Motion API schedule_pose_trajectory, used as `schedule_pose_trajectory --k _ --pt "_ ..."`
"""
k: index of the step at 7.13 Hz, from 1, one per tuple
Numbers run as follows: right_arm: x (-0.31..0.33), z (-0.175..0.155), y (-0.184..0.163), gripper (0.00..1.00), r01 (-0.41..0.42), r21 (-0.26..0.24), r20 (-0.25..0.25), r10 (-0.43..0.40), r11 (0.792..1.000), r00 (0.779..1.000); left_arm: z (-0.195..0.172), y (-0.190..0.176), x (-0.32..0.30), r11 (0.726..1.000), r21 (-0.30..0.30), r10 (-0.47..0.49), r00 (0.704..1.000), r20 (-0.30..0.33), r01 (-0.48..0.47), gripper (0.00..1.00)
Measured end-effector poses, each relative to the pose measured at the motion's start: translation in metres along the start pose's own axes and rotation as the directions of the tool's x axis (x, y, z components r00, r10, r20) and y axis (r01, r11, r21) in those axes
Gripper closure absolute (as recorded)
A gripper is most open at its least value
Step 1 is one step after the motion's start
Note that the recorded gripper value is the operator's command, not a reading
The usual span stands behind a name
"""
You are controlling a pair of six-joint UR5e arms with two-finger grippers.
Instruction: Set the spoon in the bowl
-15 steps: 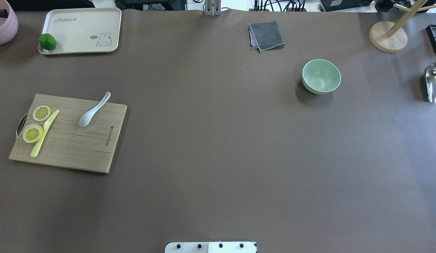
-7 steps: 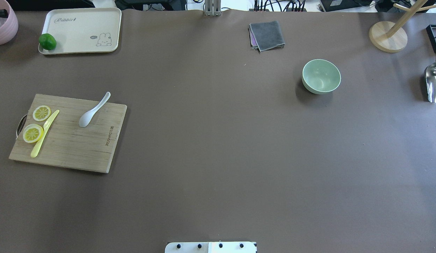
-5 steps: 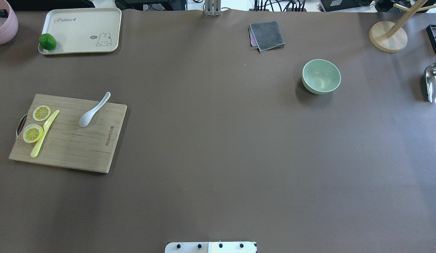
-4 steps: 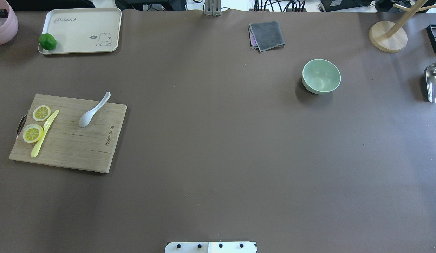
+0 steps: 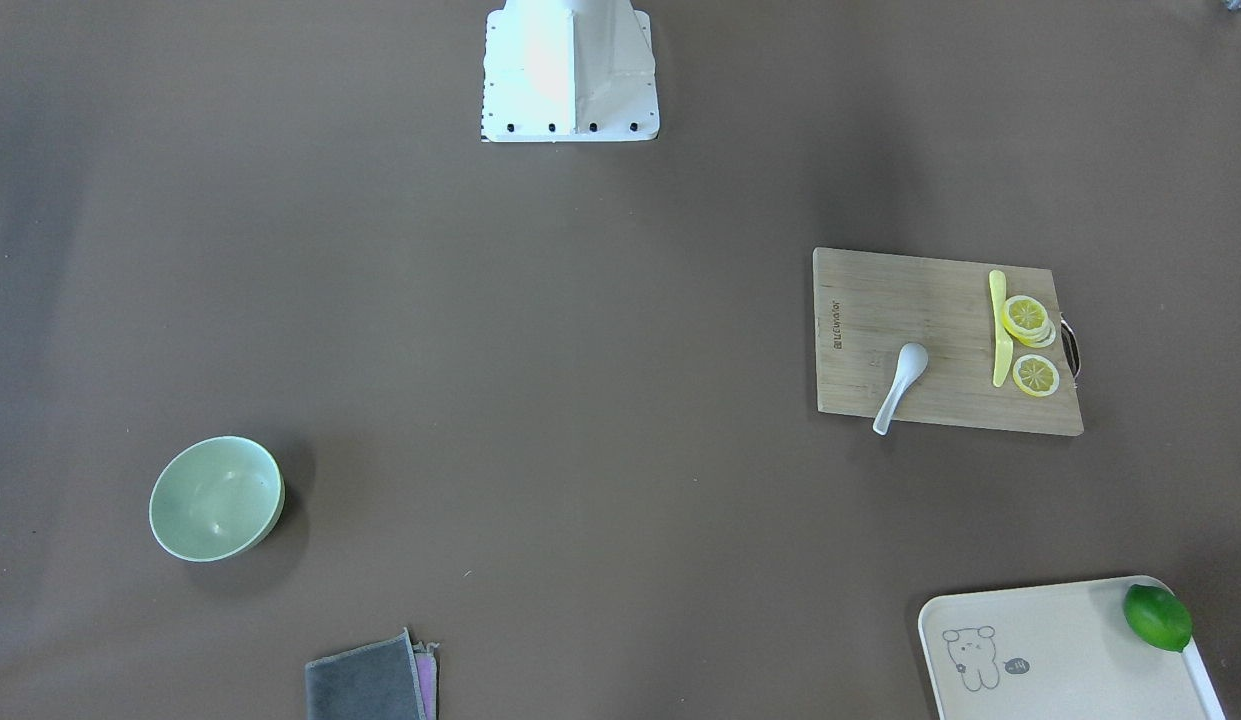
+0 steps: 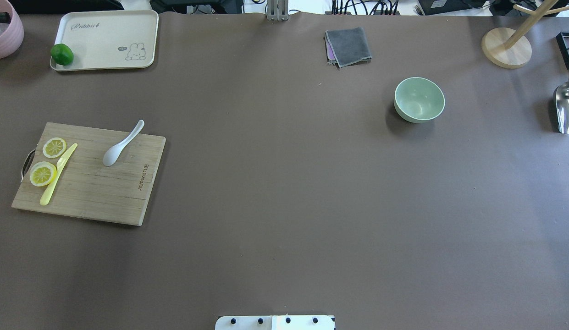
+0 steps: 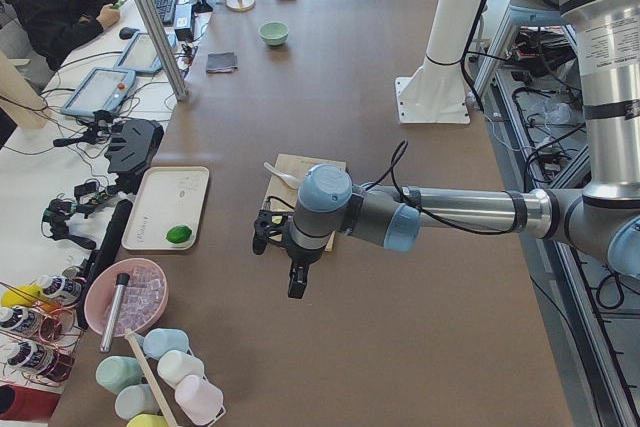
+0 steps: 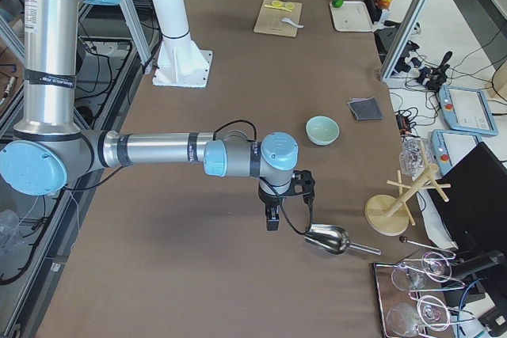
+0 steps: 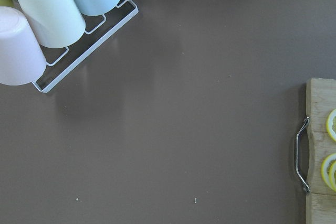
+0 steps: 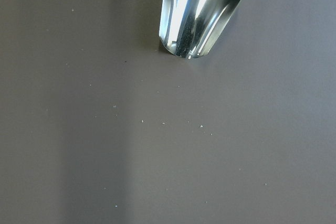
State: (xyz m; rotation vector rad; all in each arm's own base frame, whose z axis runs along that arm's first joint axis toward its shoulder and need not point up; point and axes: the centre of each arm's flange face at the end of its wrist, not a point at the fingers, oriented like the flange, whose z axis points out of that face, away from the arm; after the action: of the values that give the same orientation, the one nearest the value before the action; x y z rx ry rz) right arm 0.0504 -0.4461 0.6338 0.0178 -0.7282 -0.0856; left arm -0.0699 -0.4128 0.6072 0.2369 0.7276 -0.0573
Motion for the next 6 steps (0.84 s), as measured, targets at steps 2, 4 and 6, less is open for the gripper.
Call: schedule_pose_trajectory --k 2,4,6 --pt "0.001 0.001 0.0 0.0 -0.003 -0.003 0.0 0.003 1.0 1.0 0.0 -0.004 0.005 1.0 0.001 0.009 1.0 -0.008 -0.009 0.02" --pt "0.002 0.002 0.001 0.0 -0.006 -0.005 0.0 0.006 1.0 1.0 -0.003 -0.01 0.011 1.0 0.013 0.023 1.0 -0.013 -0.023 0.02" --pt "0.0 0.0 -0.003 0.0 0.0 0.0 0.001 0.0 1.0 1.0 -0.007 -0.034 0.033 0.996 0.043 0.077 0.997 -0.026 -0.076 0.02"
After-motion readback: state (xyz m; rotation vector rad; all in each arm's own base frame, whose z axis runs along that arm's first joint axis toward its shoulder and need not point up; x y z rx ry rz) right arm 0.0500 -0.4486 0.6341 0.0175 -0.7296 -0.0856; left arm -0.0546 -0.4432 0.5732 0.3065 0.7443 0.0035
